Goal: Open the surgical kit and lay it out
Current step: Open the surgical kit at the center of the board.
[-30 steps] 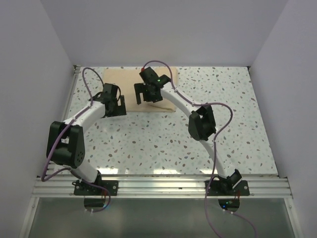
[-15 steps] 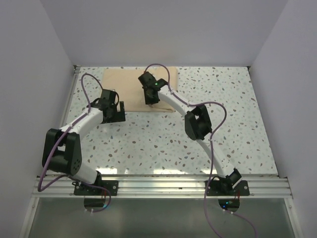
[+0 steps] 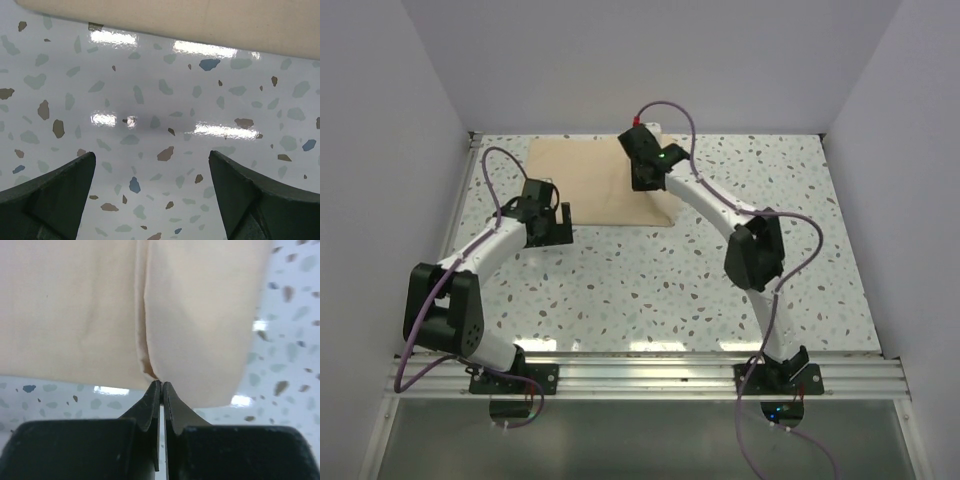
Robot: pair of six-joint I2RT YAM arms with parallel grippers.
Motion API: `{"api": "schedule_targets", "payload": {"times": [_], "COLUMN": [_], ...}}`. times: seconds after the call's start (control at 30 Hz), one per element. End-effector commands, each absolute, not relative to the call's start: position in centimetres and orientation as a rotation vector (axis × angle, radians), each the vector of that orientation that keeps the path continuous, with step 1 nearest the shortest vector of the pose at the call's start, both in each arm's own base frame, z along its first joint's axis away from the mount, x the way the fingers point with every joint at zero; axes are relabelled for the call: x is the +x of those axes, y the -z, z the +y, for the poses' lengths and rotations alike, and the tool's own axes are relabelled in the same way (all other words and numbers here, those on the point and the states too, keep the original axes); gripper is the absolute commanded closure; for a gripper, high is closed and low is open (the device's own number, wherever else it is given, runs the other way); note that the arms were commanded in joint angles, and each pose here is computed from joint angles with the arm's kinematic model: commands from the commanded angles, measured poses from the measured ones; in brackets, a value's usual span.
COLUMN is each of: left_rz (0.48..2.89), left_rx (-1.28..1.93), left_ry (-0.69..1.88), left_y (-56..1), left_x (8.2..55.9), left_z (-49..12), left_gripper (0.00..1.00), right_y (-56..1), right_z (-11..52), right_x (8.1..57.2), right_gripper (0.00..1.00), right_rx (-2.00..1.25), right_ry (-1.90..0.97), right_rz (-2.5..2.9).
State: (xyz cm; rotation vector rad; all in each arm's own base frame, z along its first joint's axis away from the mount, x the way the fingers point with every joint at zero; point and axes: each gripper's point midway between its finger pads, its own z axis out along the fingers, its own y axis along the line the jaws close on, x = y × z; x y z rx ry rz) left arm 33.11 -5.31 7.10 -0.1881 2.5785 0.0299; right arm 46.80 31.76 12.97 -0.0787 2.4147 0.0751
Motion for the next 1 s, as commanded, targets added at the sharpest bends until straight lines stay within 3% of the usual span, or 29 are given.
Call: {"api": "schedule_targets", "payload": {"times": [0.0,0.03,0.2,0.23,0.27,0.3,0.33,0.5,0.97], "left_rz": [2.495,2.496,2.487,2.488,2.492,2.492,2.500,2.529,2.427], "left_rx": [-0.182,-0.181,-0.208,-0.210,-0.227,-0.234,-0.241,-0.307,-0.645], "left_ry": [-0.008,-0.008,0.019,0.034,0.046,0.057,0.081,0.170,0.245], "left_y": [-10.3,-10.3,-11.0,-11.1,-10.9,-10.9,-10.6,-8.6,-5.4], "left_x": [34.8,34.8,35.4,35.5,35.5,35.5,35.5,35.4,40.5], "left_z": [-5.3,-5.3,-5.7,-6.0,-6.2,-6.3,-6.6,-7.9,-9.0], "left_gripper": [0.01,0.01,0.01,0.01,0.01,0.00,0.01,0.01,0.01], "right_y": [-22.1,-23.9,-19.0,-17.5,-16.7,-16.0,-15.3,-13.6,-21.2], "right_z": [24.9,23.1,16.8,15.1,14.3,13.6,12.2,8.0,10.2], "right_x": [47.4,47.1,44.3,43.7,43.5,43.3,43.2,41.9,45.6], "right_gripper": [1.00,1.00,1.00,0.88,0.69,0.41,0.02,0.01,0.02], "right_rx": [0.122,0.157,0.212,0.227,0.229,0.231,0.249,0.320,0.278], "right_ry": [-0.004,-0.004,0.143,0.192,0.223,0.252,0.302,0.443,0.131], "right_rz": [2.225,2.197,2.317,2.354,2.375,2.391,2.403,2.481,2.280]}}
